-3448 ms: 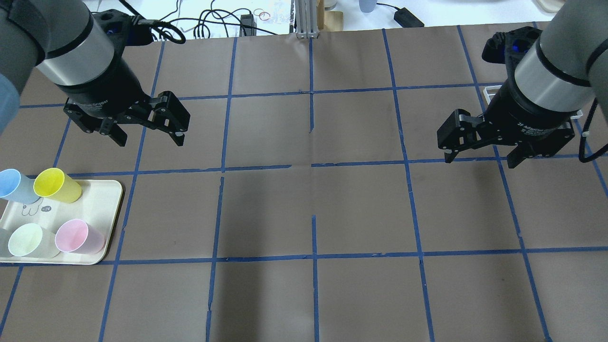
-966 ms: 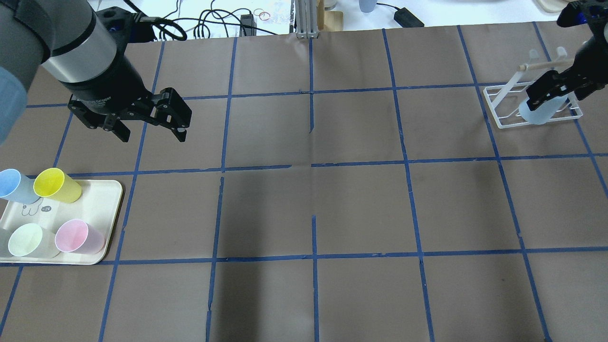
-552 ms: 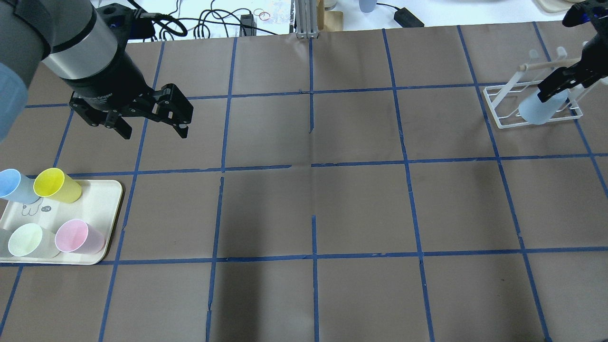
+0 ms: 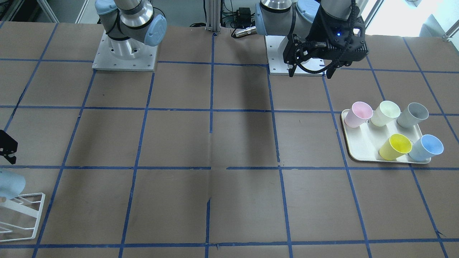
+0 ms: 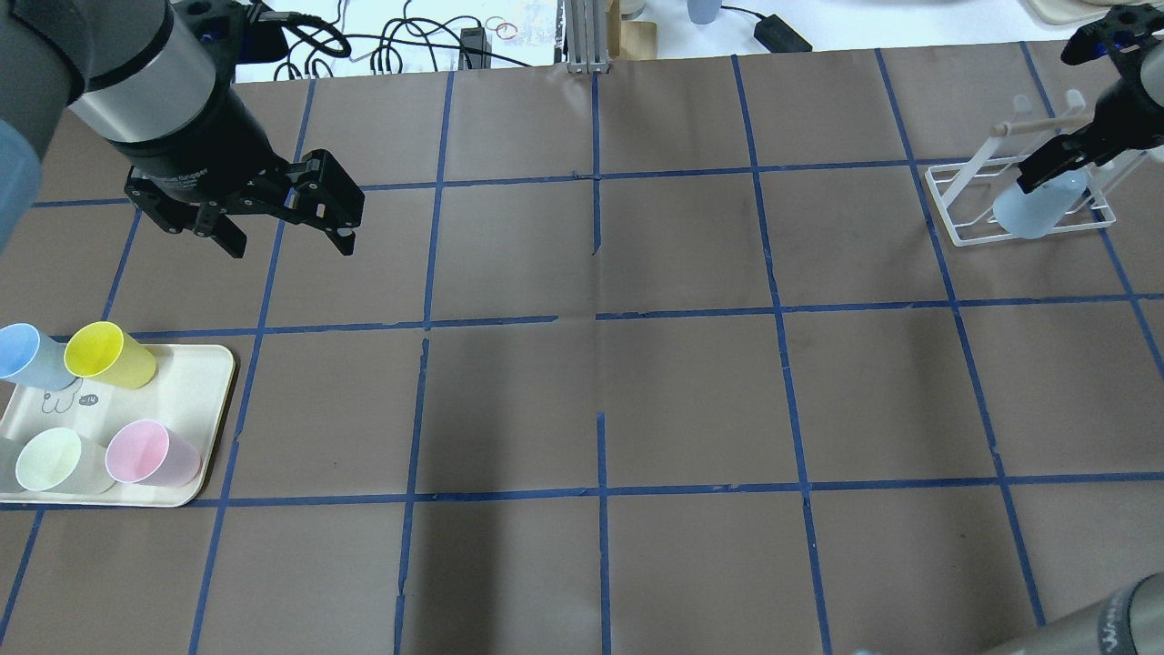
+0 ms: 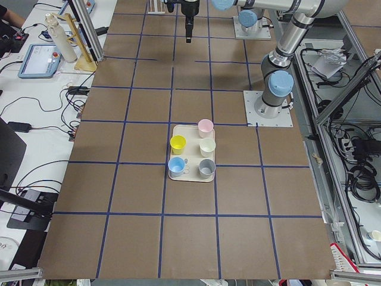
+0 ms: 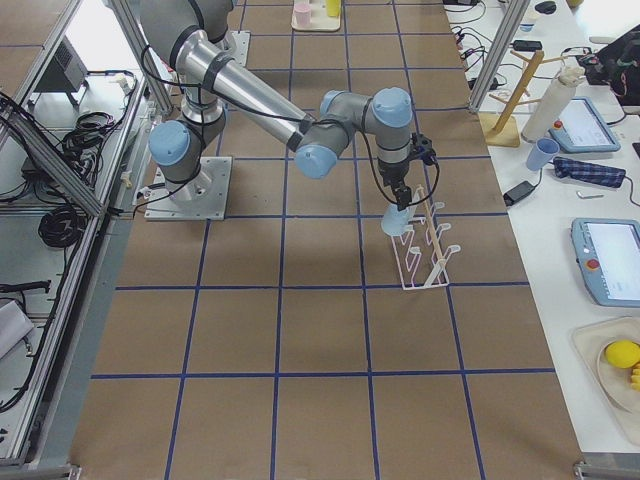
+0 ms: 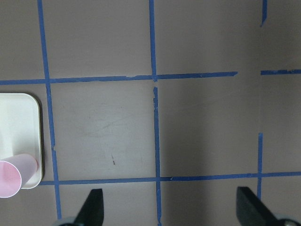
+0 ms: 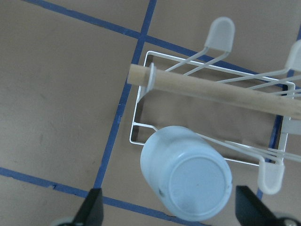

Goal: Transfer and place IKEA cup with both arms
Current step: 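Move the right gripper down onto the light blue cup in the wire rack, then close the right gripper on the light blue cup and lift it from the rack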

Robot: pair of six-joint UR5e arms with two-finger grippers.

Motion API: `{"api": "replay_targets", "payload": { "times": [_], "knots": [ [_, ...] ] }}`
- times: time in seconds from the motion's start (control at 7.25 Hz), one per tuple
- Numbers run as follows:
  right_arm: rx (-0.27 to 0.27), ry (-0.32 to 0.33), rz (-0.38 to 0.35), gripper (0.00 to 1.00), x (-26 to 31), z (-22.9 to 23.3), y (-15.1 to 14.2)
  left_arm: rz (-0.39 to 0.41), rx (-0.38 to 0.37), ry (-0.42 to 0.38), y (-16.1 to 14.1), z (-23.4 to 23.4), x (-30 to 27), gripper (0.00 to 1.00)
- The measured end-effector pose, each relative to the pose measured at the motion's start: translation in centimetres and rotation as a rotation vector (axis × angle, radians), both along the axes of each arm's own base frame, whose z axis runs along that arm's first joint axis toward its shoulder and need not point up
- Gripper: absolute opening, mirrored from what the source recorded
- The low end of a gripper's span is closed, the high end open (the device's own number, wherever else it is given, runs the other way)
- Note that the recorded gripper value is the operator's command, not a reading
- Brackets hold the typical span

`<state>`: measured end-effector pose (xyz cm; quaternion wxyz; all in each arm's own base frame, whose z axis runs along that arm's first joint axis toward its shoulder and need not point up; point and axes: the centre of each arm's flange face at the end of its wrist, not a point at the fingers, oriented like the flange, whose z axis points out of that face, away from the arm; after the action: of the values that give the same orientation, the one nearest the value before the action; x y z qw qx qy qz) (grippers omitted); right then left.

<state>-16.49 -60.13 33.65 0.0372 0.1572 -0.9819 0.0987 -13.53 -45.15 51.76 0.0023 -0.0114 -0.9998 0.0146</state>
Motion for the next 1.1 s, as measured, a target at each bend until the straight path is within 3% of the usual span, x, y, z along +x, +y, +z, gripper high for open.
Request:
{"api": "replay_targets", "payload": {
  "times": [1.1],
  "knots": [
    [0.022,-0.003,0.010,1.00,-1.1,-3.4,-1.0,-0.001,-0.011,-0.008,0.6,0.4,0.6,1.00]
  ]
}}
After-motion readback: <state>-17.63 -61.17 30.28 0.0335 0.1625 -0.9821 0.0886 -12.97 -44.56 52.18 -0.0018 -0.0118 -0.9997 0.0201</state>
